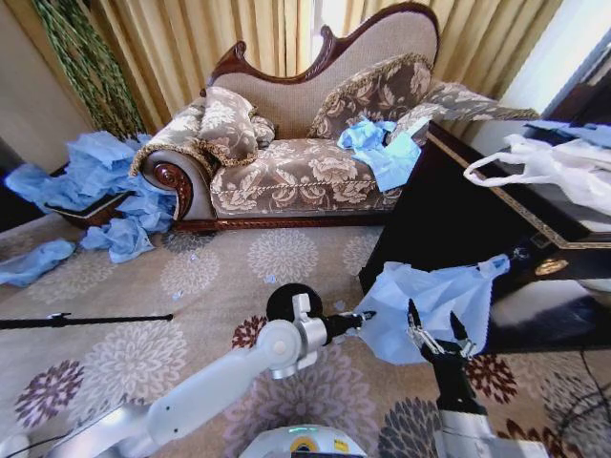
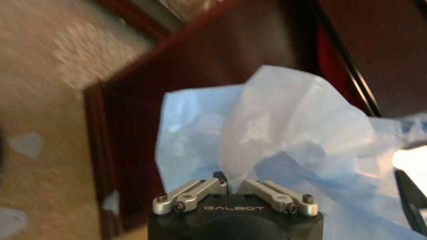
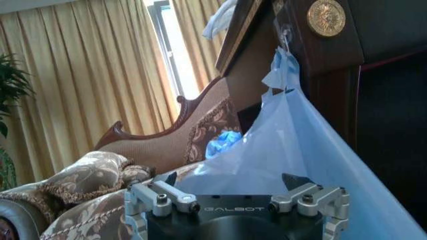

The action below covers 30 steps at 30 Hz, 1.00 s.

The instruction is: Place a garbage bag over the trash bin.

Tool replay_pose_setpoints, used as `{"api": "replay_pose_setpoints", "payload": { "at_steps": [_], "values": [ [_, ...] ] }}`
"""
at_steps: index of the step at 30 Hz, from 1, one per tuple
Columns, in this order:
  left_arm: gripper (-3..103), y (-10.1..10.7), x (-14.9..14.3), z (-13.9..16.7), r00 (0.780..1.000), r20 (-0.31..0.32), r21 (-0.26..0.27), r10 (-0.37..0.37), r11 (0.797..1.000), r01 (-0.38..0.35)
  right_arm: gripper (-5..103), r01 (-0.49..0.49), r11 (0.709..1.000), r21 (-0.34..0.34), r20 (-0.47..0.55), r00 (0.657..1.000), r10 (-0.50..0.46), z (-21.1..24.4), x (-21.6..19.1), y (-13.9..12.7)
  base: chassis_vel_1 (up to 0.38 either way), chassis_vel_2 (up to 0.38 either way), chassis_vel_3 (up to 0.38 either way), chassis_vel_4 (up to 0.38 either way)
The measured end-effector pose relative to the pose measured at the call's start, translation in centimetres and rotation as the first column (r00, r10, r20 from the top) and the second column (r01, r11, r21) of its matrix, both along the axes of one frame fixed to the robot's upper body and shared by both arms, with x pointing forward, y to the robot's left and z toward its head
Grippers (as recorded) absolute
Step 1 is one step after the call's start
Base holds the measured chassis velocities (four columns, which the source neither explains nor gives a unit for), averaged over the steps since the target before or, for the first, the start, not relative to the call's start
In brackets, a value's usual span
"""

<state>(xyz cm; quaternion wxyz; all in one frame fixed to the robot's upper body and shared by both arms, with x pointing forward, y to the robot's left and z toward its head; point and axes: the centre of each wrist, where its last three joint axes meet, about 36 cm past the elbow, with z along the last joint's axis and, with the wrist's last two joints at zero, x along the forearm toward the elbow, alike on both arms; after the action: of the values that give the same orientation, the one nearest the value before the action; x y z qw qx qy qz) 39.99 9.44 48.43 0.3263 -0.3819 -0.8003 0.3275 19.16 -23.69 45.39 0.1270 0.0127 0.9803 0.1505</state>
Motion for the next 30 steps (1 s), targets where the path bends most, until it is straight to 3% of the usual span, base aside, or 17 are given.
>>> {"api": "replay_pose_setpoints", "payload": {
  "at_steps": [4,6,8,12,21,30],
  "values": [
    [0,1.8,0.4,0.6,0.998,0.030,0.015,0.053,0.998,-0.054,100,0.001,1.000,-0.001,0.000,1.000,-0.001,0.0,0.0,0.0,0.000,0.000,0.000,0.000],
    [0,4.2,0.8,1.7,0.991,0.060,0.014,0.119,0.993,-0.120,100,0.004,1.000,-0.003,0.000,1.000,-0.004,0.0,0.0,-0.1,0.000,0.000,0.000,0.000],
    [0,5.0,0.8,2.0,0.988,0.067,0.015,0.138,0.990,-0.140,100,0.005,1.000,-0.003,0.001,1.000,-0.005,0.0,0.1,-0.1,0.000,0.000,0.000,0.000],
    [0,8.8,0.4,3.1,0.971,0.089,0.022,0.223,0.974,-0.226,100,0.004,1.000,-0.003,0.001,1.000,-0.004,0.0,0.1,-0.1,0.000,0.000,0.000,0.000],
    [0,11.5,-1.2,3.6,0.954,0.091,0.018,0.285,0.957,-0.288,100,0.002,1.000,-0.002,0.003,1.000,-0.002,0.1,0.2,0.0,0.000,0.000,0.000,0.000],
    [0,12.3,-2.6,3.4,0.941,0.103,0.008,0.324,0.945,-0.326,100,0.011,1.000,-0.006,0.008,1.000,-0.011,0.2,0.2,-0.2,0.000,0.000,0.000,0.000]
  ]
}}
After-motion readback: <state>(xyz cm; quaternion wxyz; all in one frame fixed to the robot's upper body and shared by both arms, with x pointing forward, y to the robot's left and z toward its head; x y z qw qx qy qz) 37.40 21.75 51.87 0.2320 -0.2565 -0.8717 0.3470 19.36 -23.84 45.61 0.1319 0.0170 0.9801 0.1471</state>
